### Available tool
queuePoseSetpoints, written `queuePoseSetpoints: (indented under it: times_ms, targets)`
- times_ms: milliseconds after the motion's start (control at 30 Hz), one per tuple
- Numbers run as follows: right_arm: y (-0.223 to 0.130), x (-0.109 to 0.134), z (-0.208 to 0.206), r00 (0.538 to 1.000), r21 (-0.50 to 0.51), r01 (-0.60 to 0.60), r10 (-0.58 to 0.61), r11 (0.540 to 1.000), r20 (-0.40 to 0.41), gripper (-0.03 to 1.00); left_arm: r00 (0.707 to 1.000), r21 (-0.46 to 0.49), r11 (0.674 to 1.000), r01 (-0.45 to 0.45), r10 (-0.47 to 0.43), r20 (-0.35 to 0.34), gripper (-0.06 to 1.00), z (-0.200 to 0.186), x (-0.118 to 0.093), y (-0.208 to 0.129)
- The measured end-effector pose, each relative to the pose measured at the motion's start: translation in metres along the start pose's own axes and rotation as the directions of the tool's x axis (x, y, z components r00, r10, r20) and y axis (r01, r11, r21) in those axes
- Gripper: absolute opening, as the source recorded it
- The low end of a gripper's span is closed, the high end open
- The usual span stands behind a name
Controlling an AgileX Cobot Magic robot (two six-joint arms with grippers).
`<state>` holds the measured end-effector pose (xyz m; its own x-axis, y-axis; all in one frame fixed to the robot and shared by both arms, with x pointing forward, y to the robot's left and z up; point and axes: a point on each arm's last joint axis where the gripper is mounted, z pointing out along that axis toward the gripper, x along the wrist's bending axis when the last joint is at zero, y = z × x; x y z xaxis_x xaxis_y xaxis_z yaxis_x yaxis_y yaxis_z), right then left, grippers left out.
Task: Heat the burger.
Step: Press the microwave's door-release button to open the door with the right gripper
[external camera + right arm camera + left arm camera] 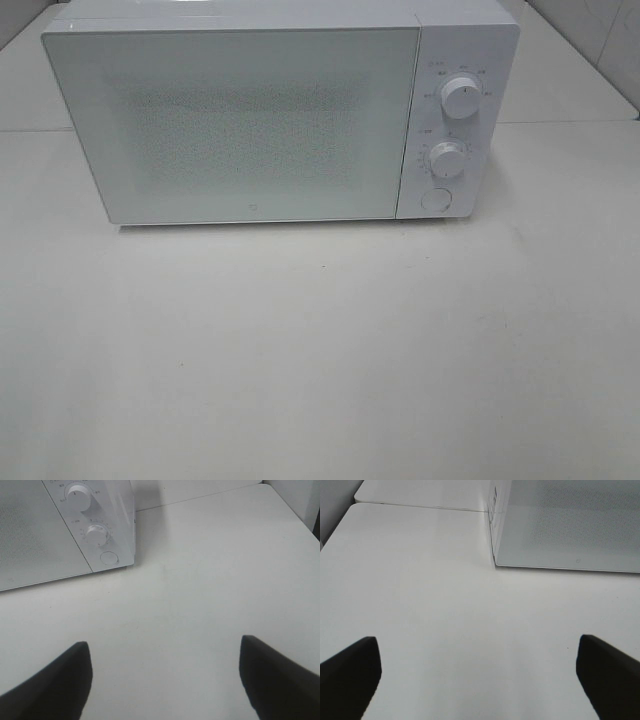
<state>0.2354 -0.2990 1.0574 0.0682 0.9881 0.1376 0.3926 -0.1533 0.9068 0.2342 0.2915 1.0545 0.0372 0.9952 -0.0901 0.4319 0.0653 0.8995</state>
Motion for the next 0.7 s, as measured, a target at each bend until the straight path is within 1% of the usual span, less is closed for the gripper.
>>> queuePoseSetpoints:
  times_ms: [400,567,633,700]
  targets:
    - [0.001,0.000,-0.001,1.000,-0.002,0.001,-0.001,1.000,0.000,0.76,1.000,0.000,1.000,0.000,0.000,0.000,0.98,0.000,0.000,0.000]
    - [0.008,0.002,-0.006,1.000,-0.035,0.000,-0.001,0.999,-0.010,0.76,1.000,0.000,1.000,0.000,0.000,0.000,0.98,0.000,0.000,0.000]
    - [0.019,0.003,0.001,1.000,-0.064,0.001,-0.002,0.998,-0.015,0.76,1.000,0.000,1.000,0.000,0.000,0.000,0.98,0.000,0.000,0.000]
    - [0.022,0.004,0.003,1.000,-0.074,0.001,-0.002,0.997,-0.016,0.76,1.000,0.000,1.000,0.000,0.000,0.000,0.98,0.000,0.000,0.000]
